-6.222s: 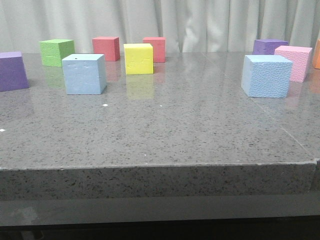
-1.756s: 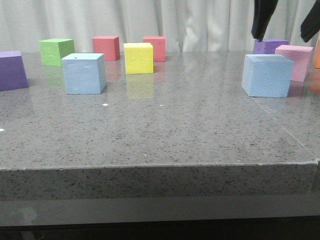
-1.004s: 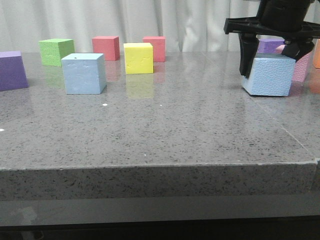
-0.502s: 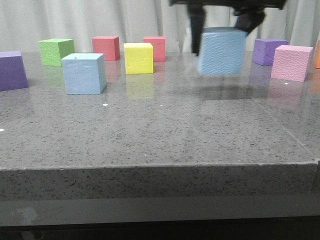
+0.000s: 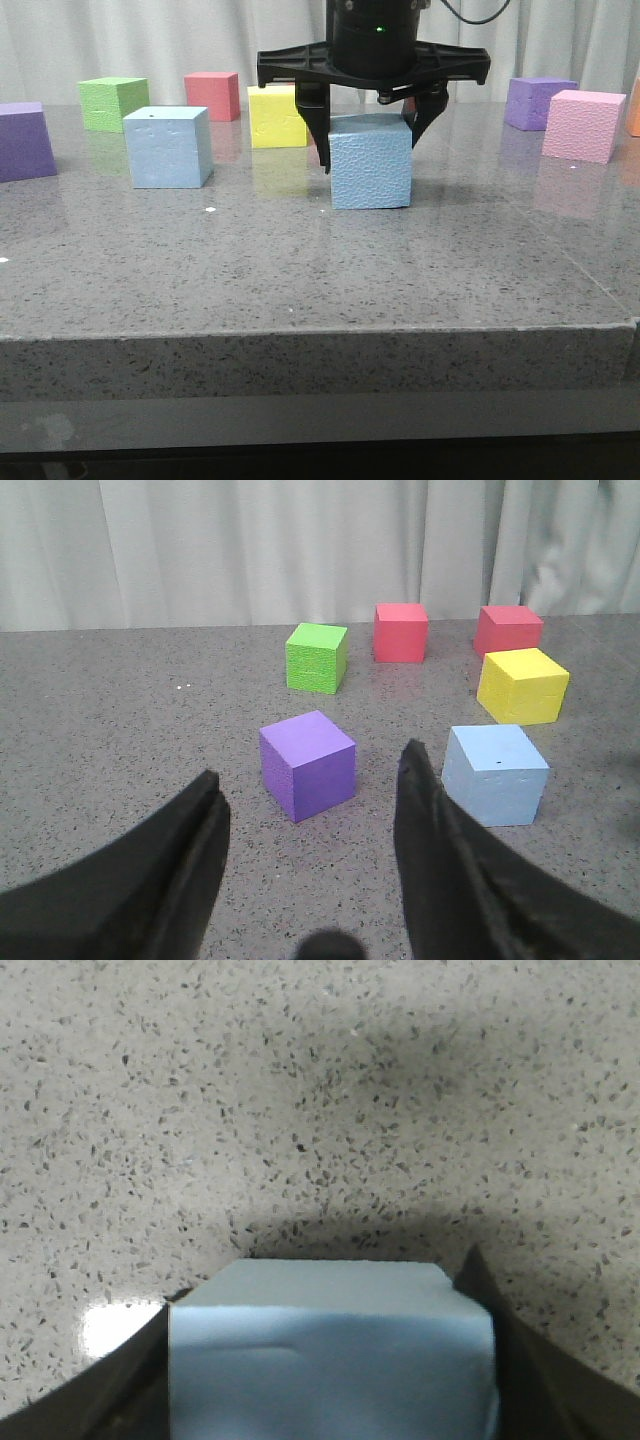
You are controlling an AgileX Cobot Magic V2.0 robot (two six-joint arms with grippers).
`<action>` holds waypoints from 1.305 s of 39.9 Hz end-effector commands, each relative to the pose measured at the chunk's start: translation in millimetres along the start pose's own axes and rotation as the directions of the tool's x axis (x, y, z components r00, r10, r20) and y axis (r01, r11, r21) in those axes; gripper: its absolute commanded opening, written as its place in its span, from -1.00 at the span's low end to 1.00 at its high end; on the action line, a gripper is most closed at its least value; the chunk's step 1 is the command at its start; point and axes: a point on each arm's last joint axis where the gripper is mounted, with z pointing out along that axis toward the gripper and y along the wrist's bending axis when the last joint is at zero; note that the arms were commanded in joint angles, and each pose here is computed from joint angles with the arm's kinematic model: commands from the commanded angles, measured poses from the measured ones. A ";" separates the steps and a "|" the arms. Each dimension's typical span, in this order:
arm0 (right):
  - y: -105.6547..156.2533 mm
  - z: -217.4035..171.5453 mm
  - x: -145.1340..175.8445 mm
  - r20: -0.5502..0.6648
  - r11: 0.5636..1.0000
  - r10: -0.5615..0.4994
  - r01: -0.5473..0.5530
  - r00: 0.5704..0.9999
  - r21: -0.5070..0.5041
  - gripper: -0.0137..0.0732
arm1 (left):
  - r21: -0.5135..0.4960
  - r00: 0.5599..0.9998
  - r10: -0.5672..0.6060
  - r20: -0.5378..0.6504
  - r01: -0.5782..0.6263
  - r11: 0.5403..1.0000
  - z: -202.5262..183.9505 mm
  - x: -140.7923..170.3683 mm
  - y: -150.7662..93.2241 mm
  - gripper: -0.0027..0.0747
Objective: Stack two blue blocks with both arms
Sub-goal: 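Carry the light blue cube with the right gripper toward table center, lower it, then open the right gripper and lift it away from the cube, then move the left gripper toward the other light blue cube near the green cube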
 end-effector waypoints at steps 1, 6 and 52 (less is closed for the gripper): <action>-2.1 -31.2 -14.5 0.109 0.999 0.007 -0.002 0.994 -0.045 0.39 | -0.008 0.995 -0.004 0.102 0.005 1.000 -0.7 -15.9 0.7 0.02; -1.9 -31.2 -14.7 0.112 0.999 0.007 -0.002 0.994 -0.047 0.70 | -0.008 0.995 -0.004 0.102 0.005 1.000 -0.7 -15.9 0.7 0.02; -163.9 -238.9 122.0 0.547 0.876 -0.344 0.471 0.764 -0.107 0.76 | -0.008 0.995 -0.004 0.102 0.005 1.000 -0.7 -15.9 0.7 0.02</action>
